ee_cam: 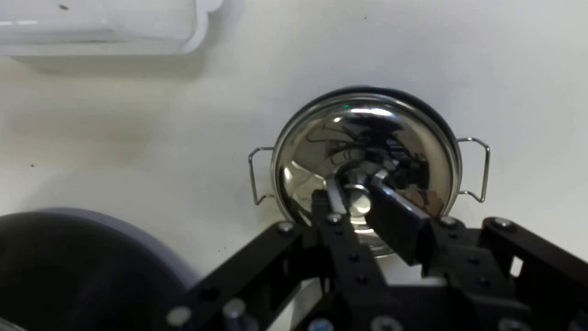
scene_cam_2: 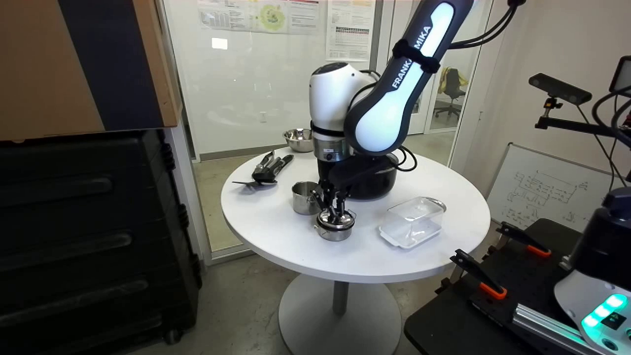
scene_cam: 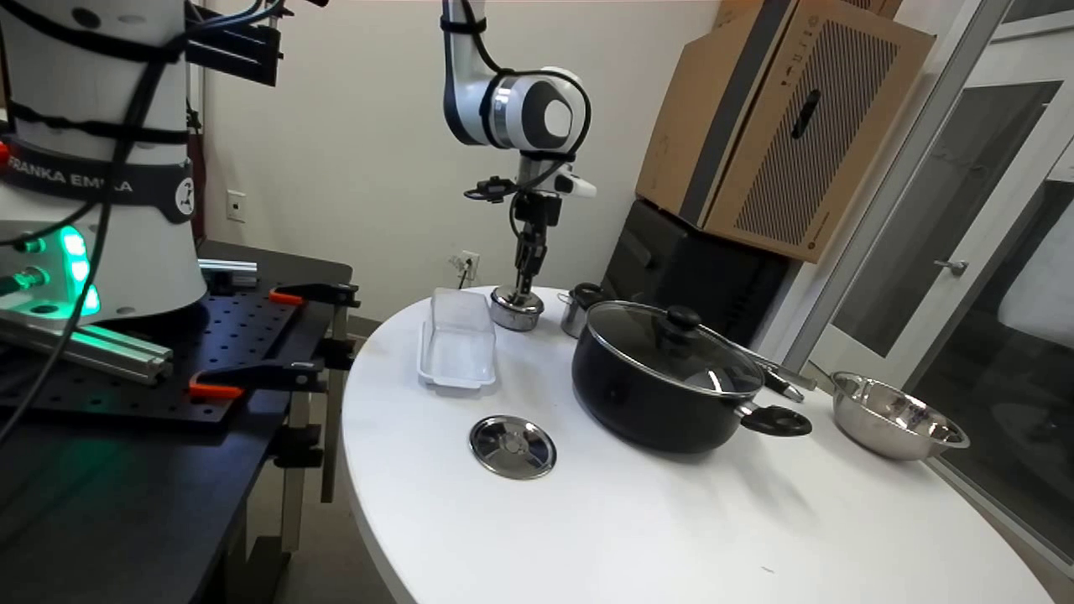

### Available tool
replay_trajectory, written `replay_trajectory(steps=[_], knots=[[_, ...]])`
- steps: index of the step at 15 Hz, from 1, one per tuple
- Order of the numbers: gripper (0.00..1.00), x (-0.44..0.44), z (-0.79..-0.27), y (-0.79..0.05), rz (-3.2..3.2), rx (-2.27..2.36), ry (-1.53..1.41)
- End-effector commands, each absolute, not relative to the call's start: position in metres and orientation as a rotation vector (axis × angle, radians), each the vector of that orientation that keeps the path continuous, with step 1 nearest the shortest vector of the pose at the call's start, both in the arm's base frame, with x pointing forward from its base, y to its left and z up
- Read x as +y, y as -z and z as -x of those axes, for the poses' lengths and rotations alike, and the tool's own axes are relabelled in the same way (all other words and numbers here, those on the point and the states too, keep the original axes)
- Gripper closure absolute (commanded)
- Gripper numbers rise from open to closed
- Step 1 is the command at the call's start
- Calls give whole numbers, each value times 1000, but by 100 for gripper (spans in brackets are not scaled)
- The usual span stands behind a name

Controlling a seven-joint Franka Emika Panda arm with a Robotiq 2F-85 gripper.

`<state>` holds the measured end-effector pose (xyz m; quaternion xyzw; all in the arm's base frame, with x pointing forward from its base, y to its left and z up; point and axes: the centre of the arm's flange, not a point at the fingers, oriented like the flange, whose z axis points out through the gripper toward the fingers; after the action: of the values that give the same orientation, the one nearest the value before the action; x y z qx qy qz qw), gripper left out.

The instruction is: Put the left lid on the silver pot closest to you

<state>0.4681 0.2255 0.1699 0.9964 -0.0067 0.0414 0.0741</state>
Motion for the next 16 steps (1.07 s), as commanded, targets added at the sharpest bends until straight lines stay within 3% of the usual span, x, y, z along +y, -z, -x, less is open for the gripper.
replay_trajectory(steps=[1,16], knots=[[95,234,-478,-163,-2967,-41,-120],[95,230,-475,-165,-2973,-42,-126]])
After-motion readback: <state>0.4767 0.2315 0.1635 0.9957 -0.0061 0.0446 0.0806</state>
